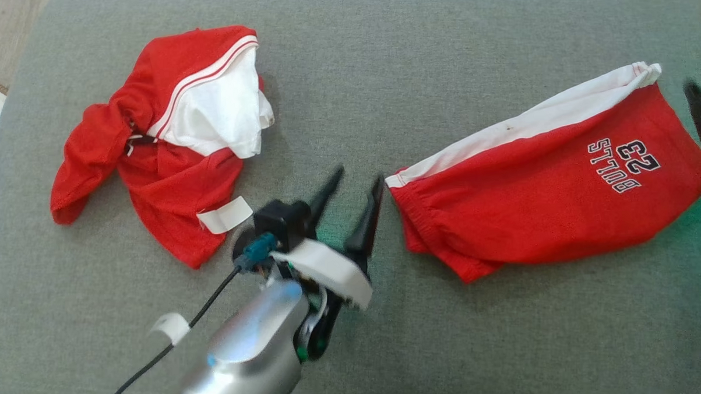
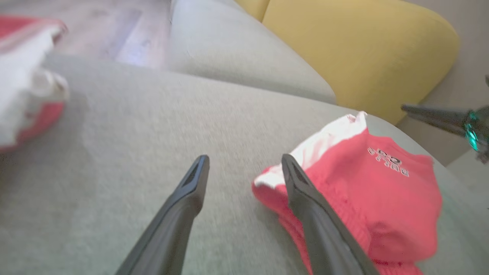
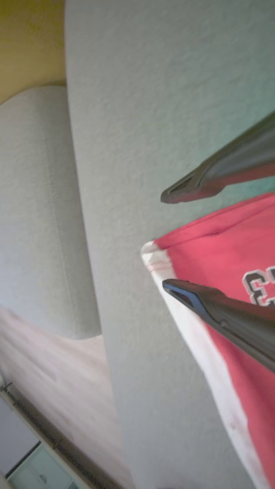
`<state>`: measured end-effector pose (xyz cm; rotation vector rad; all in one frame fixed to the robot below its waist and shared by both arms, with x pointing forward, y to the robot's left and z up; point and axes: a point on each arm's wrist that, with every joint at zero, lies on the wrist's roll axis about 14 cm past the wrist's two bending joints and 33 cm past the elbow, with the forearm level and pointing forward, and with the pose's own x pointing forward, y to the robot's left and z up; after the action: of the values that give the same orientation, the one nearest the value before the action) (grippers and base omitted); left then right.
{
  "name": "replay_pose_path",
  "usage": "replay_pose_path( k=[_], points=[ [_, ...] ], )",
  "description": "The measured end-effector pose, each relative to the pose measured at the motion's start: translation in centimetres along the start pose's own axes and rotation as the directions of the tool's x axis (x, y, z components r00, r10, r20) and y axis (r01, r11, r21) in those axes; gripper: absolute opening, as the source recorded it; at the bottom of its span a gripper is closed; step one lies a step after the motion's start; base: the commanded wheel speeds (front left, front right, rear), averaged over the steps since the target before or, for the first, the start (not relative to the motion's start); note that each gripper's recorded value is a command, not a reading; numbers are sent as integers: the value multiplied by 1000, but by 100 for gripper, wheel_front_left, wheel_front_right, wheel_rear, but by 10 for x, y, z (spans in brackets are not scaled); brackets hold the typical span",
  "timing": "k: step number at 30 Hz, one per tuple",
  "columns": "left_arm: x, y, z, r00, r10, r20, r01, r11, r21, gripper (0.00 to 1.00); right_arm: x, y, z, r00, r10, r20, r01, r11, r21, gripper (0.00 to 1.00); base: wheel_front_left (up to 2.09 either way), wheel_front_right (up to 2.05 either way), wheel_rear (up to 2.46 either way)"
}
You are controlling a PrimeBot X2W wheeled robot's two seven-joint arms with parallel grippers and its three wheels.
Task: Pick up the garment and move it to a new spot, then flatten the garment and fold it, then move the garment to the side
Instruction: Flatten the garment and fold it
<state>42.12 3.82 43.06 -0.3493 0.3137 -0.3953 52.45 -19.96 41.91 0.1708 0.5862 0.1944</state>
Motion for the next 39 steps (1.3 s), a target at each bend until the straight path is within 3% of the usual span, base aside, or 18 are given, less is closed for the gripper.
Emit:
replay_pose_path(
  k=[4,14,15,16,17,18,27,39],
  points=[
    [-7,4,57,975,67,211,-89,991,99,100,-5,-19,-33,997,-43,-69,44,999,12,100,0,0,0],
    [-70,18,77,891,235,387,-324,929,180,100,5,-16,-66,985,-56,-162,57,998,5,97,0,0,0],
    [-75,18,79,885,241,399,-335,924,186,100,6,-14,-67,984,-52,-169,52,999,-1,86,0,0,0],
    [-79,18,79,881,245,404,-342,920,189,100,7,-11,-69,983,-48,-176,47,999,-8,56,0,0,0],
    [-83,18,77,879,250,405,-349,918,190,100,7,-9,-70,983,-45,-180,43,999,-14,32,0,0,0],
    [-88,18,75,878,258,404,-356,915,190,100,7,-7,-72,982,-43,-185,40,999,-20,0,0,0,0],
    [-108,23,67,864,300,403,-400,897,189,100,3,-18,-69,983,-92,-158,90,996,-16,0,0,0,0],
    [-86,-3,71,898,175,404,-285,931,229,100,-67,-110,-68,943,-311,-117,318,946,54,0,0,0,0]
  ],
)
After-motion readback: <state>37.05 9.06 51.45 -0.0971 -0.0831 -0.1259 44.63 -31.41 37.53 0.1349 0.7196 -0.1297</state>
